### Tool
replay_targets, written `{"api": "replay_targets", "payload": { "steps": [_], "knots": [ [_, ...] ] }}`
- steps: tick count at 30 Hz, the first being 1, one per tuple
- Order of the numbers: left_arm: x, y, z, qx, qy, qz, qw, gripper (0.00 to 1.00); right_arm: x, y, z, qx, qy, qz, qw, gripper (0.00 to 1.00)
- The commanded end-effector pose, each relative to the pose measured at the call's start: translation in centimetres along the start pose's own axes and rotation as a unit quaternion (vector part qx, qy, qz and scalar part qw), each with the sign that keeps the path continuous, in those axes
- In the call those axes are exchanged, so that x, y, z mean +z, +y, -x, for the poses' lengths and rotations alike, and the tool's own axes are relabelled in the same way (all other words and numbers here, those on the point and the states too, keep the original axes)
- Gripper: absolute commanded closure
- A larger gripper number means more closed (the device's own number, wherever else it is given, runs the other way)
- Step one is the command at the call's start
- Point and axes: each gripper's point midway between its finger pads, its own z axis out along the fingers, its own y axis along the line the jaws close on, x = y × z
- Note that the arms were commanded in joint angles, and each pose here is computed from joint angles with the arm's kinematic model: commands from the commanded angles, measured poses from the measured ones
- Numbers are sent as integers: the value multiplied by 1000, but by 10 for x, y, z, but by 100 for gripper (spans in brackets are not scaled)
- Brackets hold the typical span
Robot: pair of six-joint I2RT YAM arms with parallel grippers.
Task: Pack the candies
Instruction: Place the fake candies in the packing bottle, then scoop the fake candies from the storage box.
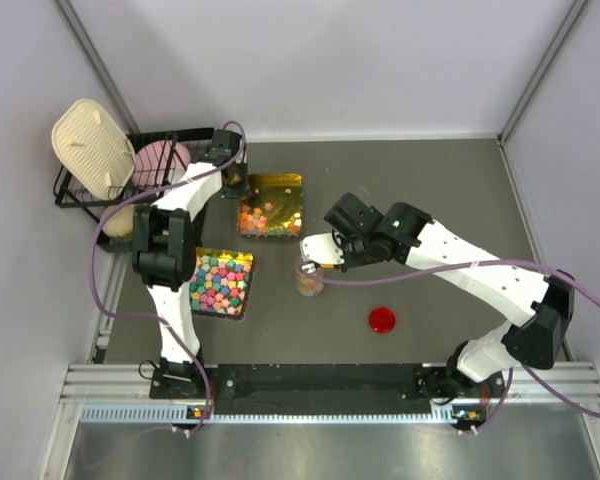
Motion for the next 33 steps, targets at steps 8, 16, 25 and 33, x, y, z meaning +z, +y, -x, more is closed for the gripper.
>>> {"api": "replay_targets", "payload": {
  "steps": [8,16,25,33],
  "knots": [
    [-16,-6,32,-9,-46,-17,999,100,-11,-16,7,-19,7,-25,999,100],
    [-16,-6,32,-9,-45,-18,999,100,-16,-19,7,-33,19,-31,999,100],
    [-17,-7,33,-9,-46,-20,999,100,-26,-36,9,-37,24,-57,997,100],
    [-33,-33,39,-23,-61,-105,992,100,-52,-96,16,17,-5,-133,991,100]
  ]
}}
